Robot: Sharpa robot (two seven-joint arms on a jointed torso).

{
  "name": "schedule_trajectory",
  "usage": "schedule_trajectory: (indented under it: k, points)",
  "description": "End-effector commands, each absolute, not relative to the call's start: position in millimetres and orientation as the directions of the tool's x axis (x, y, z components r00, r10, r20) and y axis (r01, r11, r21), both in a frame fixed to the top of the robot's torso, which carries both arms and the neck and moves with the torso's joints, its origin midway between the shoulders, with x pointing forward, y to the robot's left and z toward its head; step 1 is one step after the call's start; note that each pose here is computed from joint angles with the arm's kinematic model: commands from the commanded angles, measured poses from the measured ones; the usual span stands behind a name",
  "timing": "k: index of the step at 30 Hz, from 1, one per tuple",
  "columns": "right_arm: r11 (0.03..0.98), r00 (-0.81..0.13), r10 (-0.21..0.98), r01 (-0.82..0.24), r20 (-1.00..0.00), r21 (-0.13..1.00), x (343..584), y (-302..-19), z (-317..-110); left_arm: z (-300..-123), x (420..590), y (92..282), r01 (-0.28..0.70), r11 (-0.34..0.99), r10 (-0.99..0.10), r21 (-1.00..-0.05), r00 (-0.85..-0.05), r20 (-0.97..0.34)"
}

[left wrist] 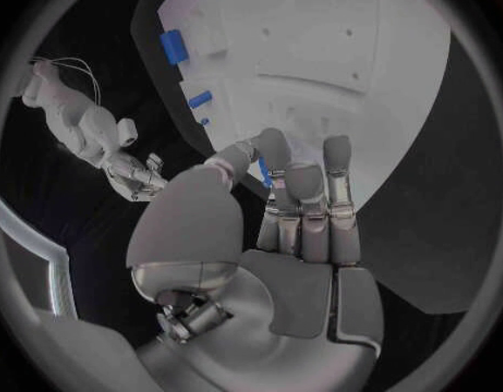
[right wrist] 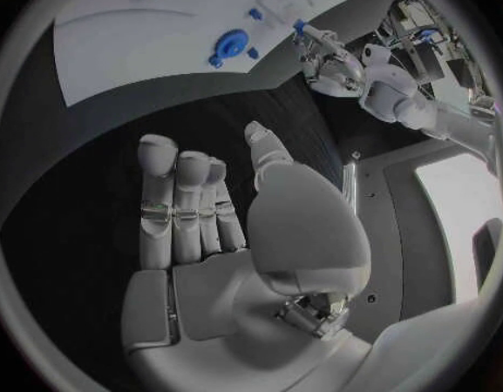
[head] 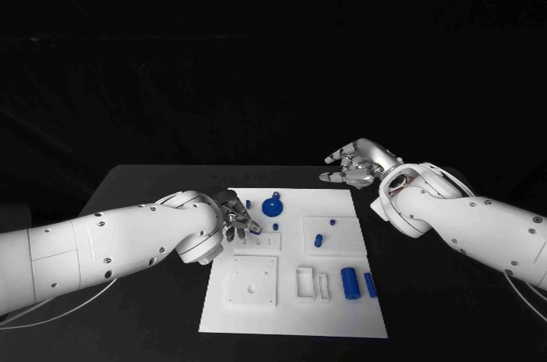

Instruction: Assemble the parts on the task board

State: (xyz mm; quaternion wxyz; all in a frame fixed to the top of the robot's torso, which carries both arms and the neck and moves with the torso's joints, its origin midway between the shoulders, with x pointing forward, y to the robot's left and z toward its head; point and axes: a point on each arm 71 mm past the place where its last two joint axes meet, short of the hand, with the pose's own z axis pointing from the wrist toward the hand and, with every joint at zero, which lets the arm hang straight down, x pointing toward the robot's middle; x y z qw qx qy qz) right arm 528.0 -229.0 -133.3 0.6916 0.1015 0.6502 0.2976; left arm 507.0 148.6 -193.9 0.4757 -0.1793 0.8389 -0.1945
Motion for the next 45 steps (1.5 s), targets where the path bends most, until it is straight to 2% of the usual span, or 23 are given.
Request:
schedule_trajectory:
  k: [1, 17, 45]
  points:
    - [0.8, -0.026, 0.546, -0.282, -0.838, 0.53, 528, -228, -133, -195.4, 506.6, 146.2, -0.11, 0.869, -0.472, -0.483, -0.479, -0.74]
    - [0.799, -0.032, 0.545, -0.282, -0.838, 0.531, 528, -226, -133, -209.5, 507.6, 137.5, -0.104, 0.884, -0.44, -0.455, -0.513, -0.738]
    - [0.799, -0.039, 0.544, -0.281, -0.838, 0.532, 527, -224, -134, -216.9, 506.9, 134.4, -0.083, 0.912, -0.376, -0.402, -0.558, -0.74]
